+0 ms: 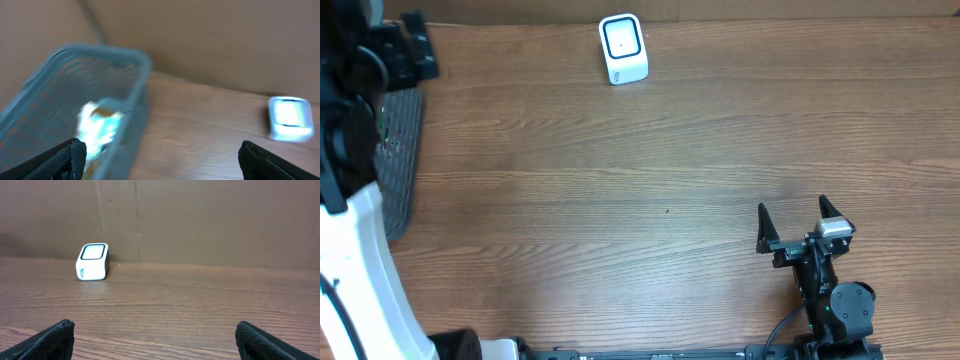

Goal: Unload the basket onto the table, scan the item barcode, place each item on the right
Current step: 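Move the left gripper up and over into the grey basket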

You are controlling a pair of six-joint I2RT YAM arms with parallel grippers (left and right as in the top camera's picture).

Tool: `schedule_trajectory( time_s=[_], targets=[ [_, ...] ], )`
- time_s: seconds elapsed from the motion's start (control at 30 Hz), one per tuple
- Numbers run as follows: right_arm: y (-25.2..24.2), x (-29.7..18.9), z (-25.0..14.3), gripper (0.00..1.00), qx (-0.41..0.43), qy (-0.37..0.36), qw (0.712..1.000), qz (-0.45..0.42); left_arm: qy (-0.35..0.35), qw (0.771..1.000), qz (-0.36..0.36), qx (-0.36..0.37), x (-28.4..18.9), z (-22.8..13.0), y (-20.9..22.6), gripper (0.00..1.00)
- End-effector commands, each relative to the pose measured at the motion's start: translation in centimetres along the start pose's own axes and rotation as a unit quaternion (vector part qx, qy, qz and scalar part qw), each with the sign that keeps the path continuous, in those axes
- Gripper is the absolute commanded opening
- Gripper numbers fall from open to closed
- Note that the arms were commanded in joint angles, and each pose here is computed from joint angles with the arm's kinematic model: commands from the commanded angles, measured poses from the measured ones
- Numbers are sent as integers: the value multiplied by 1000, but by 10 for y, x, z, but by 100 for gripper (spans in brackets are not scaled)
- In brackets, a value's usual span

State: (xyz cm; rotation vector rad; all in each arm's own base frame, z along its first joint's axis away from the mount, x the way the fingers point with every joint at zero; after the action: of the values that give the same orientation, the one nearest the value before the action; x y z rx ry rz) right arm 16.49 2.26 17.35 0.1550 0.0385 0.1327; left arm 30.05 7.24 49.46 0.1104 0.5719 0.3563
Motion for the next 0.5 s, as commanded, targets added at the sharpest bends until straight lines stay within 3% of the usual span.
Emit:
schedule_trajectory(
  time_s=[0.0, 0.17, 0.3, 0.47],
  targets=[
    [-1, 0, -2, 100, -1, -2, 1000, 0, 41, 994, 80, -63, 21, -10, 38, 100],
    [-1, 0, -2, 100, -1, -2, 1000, 0, 106, 981, 98, -131, 43, -37, 80, 100],
    [-1, 0, -2, 100, -1, -2, 1000, 0, 156, 958, 108, -217, 57, -63, 114, 99],
    [-1, 0, -2, 100, -1, -2, 1000, 0, 213, 931, 107, -275, 74, -98, 148, 99]
  ],
)
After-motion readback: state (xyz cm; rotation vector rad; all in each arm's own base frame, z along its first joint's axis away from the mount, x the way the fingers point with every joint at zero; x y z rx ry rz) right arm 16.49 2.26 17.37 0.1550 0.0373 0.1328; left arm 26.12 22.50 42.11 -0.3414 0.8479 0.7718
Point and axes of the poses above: each gripper's point midway between its finger pads, its own x axis out along the fingers, its own y axis along the line the jaws close on, z = x × y, the point moved 8 cm from there along -x, back along the fingers, and after that the axes turned 8 degrees about x, right-handed, at the moved point
